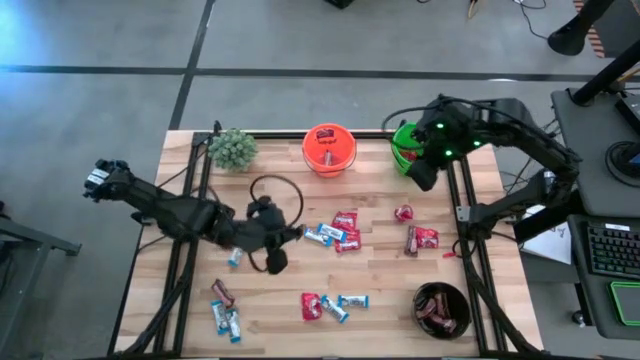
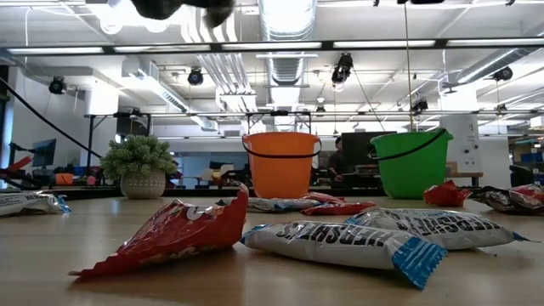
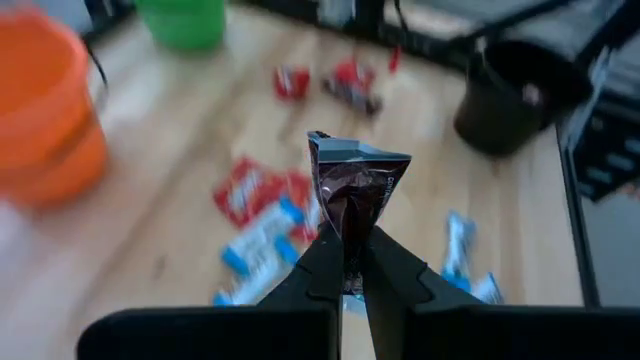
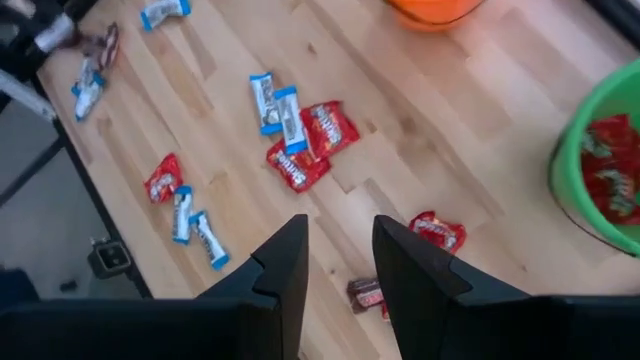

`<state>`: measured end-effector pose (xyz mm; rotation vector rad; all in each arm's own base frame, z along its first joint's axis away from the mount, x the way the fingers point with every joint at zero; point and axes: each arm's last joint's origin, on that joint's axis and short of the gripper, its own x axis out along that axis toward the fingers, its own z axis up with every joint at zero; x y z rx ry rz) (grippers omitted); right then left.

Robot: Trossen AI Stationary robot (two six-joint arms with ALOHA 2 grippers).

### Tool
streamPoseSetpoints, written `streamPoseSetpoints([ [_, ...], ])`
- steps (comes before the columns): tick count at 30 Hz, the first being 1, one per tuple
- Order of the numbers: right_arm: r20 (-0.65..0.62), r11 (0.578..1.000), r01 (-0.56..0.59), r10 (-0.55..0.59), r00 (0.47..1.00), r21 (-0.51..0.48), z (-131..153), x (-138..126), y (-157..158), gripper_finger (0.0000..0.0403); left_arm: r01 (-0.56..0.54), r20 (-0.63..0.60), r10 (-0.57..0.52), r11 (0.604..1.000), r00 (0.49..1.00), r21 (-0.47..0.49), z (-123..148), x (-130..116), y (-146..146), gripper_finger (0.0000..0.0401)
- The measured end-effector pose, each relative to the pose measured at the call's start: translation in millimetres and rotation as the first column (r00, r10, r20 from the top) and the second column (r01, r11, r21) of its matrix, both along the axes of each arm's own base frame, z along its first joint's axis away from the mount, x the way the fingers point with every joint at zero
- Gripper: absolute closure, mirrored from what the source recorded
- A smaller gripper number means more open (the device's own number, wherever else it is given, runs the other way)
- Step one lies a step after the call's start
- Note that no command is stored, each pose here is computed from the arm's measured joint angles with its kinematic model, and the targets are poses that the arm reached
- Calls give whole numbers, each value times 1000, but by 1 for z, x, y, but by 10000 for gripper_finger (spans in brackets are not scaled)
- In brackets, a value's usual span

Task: Organize candy in baskets
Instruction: Put the brown chocolate bar into the black bucket

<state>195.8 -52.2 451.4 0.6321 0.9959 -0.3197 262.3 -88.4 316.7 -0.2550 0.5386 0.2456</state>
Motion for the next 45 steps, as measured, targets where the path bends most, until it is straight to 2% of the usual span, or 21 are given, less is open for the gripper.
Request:
streamPoseSetpoints([
  [5,-8,997,-72,73,997,25,-12,29,-6,267,-9,101,0,996,995,88,11,13,19,401],
  [8,16,991,-129,128,992,40,-17,44,-6,246,-29,108,15,992,994,126,12,16,30,401],
  [14,61,988,-155,153,986,23,-23,67,-6,216,-61,113,43,985,993,161,14,20,47,401],
  [21,186,991,-134,132,974,0,-27,99,-8,211,-94,163,64,978,985,184,19,24,60,401],
  [29,279,987,-154,159,947,-41,-40,139,-8,211,-57,169,21,976,985,210,27,26,65,401],
  [36,320,990,-142,137,937,-9,-44,154,-4,211,-43,155,0,961,988,272,42,25,69,401],
  [40,355,989,-148,144,924,-16,-39,154,-1,211,-56,97,29,955,995,290,42,23,77,401],
  [45,421,991,-129,131,897,-32,-29,152,0,211,-79,84,57,955,995,285,40,23,83,401],
])
